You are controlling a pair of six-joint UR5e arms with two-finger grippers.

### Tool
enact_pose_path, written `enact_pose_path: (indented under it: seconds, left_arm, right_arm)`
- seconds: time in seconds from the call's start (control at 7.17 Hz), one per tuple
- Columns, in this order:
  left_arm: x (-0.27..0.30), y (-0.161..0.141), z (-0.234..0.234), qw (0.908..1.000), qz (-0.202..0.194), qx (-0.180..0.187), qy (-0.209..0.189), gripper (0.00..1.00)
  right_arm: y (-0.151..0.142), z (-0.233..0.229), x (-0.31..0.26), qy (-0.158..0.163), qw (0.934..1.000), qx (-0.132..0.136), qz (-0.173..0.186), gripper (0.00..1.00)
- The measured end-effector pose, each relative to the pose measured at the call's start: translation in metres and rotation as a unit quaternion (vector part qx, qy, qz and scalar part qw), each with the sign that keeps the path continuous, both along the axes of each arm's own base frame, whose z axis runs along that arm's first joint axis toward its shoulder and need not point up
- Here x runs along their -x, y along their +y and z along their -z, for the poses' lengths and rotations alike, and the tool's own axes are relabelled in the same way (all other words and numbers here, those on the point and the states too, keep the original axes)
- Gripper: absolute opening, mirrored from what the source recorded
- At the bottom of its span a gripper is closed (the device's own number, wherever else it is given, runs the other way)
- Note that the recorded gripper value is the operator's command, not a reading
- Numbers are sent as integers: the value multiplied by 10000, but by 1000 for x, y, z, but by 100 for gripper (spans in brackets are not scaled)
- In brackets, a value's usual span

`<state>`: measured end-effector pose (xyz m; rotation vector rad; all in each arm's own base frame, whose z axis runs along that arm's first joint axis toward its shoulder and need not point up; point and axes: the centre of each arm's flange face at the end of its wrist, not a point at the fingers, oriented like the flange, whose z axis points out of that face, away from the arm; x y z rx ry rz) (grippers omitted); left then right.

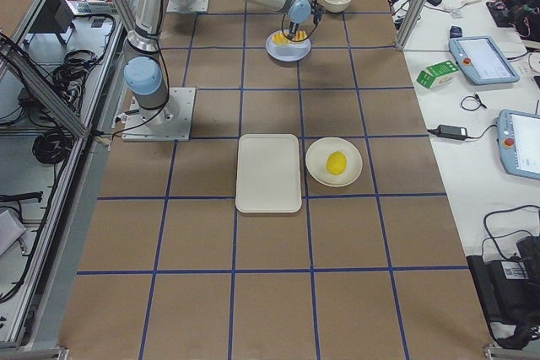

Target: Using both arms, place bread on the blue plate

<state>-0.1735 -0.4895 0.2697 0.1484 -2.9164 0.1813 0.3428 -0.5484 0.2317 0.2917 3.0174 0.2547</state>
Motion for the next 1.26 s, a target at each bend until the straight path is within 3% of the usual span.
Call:
enact_pose_path:
  seconds: [0.28, 0.42, 0.7, 0.98, 1.26]
  left_arm:
    - [-15, -17, -87, 9957, 342, -602, -622, 100]
    - [-20, -20, -134, 9917, 487, -845, -841, 100]
    - [-21, -18, -208, 9895, 672, -794, -1000, 100]
    - [-18, -7, -237, 9899, 734, -665, -1019, 100]
    - [-22, 0, -246, 9904, 740, -541, -1034, 100]
  right_arm:
    - [0, 6, 0, 1, 10000, -27, 16, 100]
    - [0, 5, 0, 1, 10000, -26, 68, 100]
    - [-2, -11, 2, 18, 9997, 76, 214, 100]
    - [0, -65, 30, 250, 9987, 398, 182, 100]
    - [7, -134, 88, 540, 9962, 660, -170, 100]
